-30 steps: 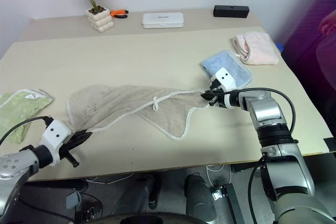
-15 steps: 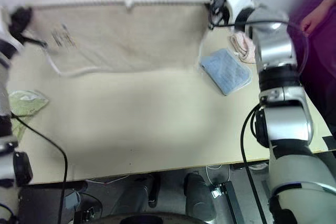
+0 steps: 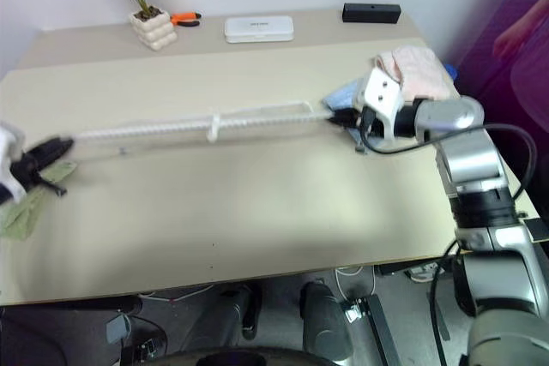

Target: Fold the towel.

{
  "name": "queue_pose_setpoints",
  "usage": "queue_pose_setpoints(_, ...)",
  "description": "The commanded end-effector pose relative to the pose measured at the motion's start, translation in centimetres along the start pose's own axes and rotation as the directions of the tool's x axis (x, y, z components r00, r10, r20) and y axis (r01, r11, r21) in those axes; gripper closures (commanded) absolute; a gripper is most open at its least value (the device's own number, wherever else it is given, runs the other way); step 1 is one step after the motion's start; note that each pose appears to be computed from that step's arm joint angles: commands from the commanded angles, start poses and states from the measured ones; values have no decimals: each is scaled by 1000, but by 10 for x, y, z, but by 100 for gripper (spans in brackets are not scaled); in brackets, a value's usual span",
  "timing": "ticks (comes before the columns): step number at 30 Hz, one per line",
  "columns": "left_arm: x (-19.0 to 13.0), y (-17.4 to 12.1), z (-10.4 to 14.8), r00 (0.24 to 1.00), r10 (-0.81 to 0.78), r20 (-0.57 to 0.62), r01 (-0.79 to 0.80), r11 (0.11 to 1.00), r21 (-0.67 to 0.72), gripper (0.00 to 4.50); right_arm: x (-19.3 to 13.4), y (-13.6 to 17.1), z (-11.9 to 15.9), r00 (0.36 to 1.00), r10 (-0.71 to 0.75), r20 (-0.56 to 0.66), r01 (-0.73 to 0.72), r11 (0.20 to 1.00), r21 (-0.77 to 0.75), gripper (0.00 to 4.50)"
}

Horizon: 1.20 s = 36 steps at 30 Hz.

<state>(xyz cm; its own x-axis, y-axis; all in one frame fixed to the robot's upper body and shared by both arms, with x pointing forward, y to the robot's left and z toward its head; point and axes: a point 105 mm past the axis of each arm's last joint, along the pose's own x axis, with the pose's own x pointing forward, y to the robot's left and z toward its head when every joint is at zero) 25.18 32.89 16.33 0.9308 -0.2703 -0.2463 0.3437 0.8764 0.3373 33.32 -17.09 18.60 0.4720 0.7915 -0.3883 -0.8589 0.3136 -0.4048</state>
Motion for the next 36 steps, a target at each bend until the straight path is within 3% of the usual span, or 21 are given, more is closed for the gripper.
queue_pose_setpoints(1, -29, -11, -1, 996, -60, -65, 59, 998, -15, 450, -27, 15, 5, 998, 65, -24, -65, 998, 25, 444)
queue_pose_setpoints(5, -47, -37, -21, 966, -189, -178, 174, 980, -99, 450, -42, 33, -1, 988, 143, -58, -138, 987, 76, 444)
queue_pose_setpoints(8, -45, -36, -25, 964, -184, -194, 167, 981, -98, 450, -39, 27, -2, 992, 114, -61, -110, 992, 61, 444)
queue_pose_setpoints(20, 17, 3, -39, 986, -47, -161, 44, 999, -23, 450, 20, -23, -27, 995, -39, -88, 39, 999, -6, 444)
queue_pose_setpoints(31, 44, 2, -49, 987, -58, -149, 51, 997, -52, 450, 48, -42, -39, 993, -93, -74, 94, 995, 18, 444)
queue_pose_setpoints(34, 44, 3, -51, 988, -42, -150, 32, 997, -66, 354, 48, -44, -41, 992, -102, -76, 104, 994, 18, 358)
queue_pose_setpoints(36, 43, 8, -50, 989, -2, -145, -6, 999, -54, 256, 46, -47, -40, 988, -131, -76, 132, 991, 10, 266)
